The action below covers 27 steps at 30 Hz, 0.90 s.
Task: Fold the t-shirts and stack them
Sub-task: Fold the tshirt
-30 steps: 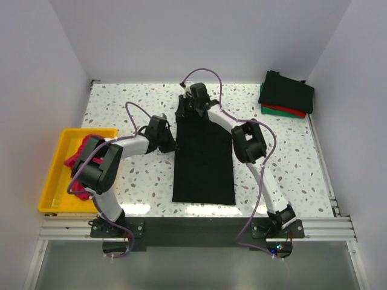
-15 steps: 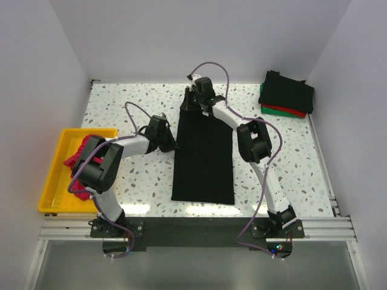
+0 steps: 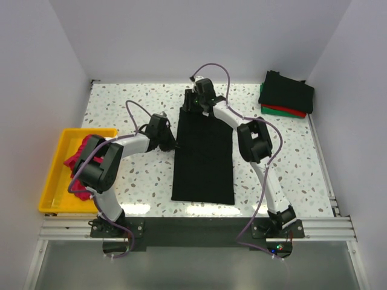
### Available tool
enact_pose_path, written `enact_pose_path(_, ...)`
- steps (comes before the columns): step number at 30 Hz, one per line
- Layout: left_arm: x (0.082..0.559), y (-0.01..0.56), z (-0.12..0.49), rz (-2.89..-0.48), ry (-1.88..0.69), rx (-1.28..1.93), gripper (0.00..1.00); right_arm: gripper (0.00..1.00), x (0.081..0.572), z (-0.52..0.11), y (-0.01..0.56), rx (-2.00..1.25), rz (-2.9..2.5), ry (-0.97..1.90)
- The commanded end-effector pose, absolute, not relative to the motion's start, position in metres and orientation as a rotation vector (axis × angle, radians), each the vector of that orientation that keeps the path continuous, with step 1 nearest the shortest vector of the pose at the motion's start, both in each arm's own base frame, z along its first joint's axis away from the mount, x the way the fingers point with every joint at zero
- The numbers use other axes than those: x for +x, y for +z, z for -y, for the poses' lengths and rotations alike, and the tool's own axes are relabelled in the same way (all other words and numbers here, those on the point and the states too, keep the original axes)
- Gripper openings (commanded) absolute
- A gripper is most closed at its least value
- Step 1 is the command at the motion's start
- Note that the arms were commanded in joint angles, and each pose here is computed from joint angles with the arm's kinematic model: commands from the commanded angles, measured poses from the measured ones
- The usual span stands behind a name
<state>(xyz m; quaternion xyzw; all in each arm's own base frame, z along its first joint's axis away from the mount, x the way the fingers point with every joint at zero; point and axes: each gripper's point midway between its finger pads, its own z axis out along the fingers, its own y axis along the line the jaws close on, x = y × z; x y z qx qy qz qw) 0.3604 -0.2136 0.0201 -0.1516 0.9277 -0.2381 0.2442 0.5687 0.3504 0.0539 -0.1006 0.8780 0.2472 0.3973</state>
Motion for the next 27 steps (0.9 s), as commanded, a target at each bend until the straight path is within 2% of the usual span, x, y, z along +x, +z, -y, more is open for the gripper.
enact_pose_path(1, 0.379, 0.037, 0.211, -2.504, -0.627, -0.384, 0.11, 0.49, 0.584, -0.340, 0.155, -0.235, -2.066, 0.610)
enact_pose_path(3, 0.393, 0.054, 0.218, -2.467, -0.657, -0.353, 0.12, 0.53, 0.582, -0.332, 0.171, -0.220, -2.051, 0.596)
enact_pose_path(10, 0.420, 0.092, 0.228, -2.395, -0.692, -0.329, 0.15, 0.54, 0.560, -0.288, 0.206, -0.119, -2.066, 0.504)
enact_pose_path(13, 0.434, 0.100, 0.226, -2.364, -0.672, -0.344, 0.16, 0.54, 0.541, -0.269, 0.192, -0.075, -2.127, 0.467)
enact_pose_path(14, 0.442, 0.101, 0.227, -2.354, -0.662, -0.352, 0.16, 0.54, 0.535, -0.264, 0.209, -0.066, -2.099, 0.477)
enact_pose_path(16, 0.457, 0.109, 0.229, -2.316, -0.677, -0.342, 0.16, 0.54, 0.517, -0.255, 0.189, -0.046, -2.154, 0.470)
enact_pose_path(17, 0.462, 0.102, 0.230, -2.324, -0.670, -0.343, 0.16, 0.54, 0.508, -0.252, 0.203, -0.042, -2.136, 0.484)
enact_pose_path(18, 0.468, 0.102, 0.233, -2.309, -0.675, -0.325, 0.16, 0.54, 0.496, -0.246, 0.185, -0.036, -2.182, 0.472)
enact_pose_path(22, 0.484, 0.086, 0.243, -2.308, -0.701, -0.301, 0.16, 0.54, 0.459, -0.230, 0.170, 0.029, -2.232, 0.477)
enact_pose_path(27, 0.487, 0.033, 0.253, -2.392, -0.716, -0.292, 0.15, 0.54, 0.406, -0.216, 0.135, 0.092, -2.333, 0.516)
